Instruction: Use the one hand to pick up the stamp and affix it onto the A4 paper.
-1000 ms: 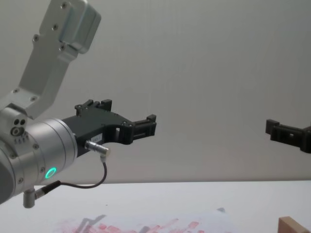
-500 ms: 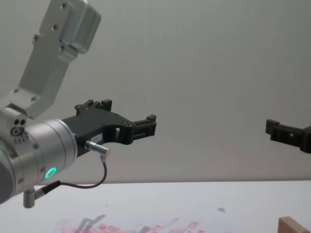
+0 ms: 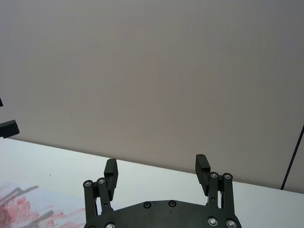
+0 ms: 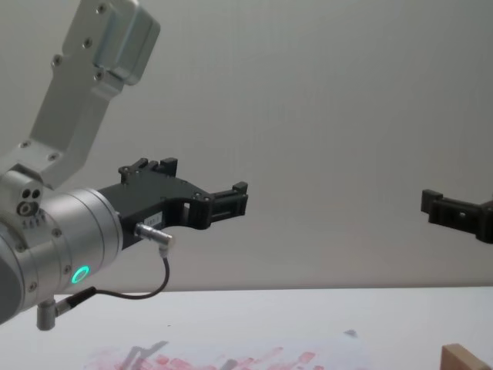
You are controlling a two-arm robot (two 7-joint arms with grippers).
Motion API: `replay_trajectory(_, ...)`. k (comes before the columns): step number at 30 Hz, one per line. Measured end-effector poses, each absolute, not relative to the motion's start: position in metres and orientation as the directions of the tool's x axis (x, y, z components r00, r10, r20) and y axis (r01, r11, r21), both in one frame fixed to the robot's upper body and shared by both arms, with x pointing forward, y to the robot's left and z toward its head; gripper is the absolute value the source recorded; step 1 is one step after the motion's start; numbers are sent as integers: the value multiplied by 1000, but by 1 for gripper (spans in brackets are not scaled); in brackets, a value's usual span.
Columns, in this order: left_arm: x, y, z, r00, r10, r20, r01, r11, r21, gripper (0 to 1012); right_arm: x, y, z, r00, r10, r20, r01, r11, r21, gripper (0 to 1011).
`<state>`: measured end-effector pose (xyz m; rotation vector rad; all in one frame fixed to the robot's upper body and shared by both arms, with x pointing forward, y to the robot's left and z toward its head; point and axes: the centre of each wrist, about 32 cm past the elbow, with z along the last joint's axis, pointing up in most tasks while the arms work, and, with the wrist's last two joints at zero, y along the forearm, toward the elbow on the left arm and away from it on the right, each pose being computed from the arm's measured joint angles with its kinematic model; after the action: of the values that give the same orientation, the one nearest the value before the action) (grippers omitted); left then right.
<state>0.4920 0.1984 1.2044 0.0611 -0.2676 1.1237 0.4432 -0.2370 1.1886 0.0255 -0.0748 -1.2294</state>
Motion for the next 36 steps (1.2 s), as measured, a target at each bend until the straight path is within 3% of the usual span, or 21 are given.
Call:
replay_trajectory(14, 492, 198, 1204, 404, 882, 242, -897, 434, -86, 1001, 416, -234, 1187, 325, -945, 25, 946, 324, -17, 1001)
replay_trajectory(24, 492, 198, 1204, 404, 882, 242, -897, 434, -86, 1001, 392, -237, 1188, 263, -964, 45, 958, 255, -133, 1001)
replay_trajectory(36, 492, 198, 1204, 404, 882, 242, -897, 434, -86, 1001, 395, -239, 1189, 244, -967, 76, 946, 221, -236, 1001)
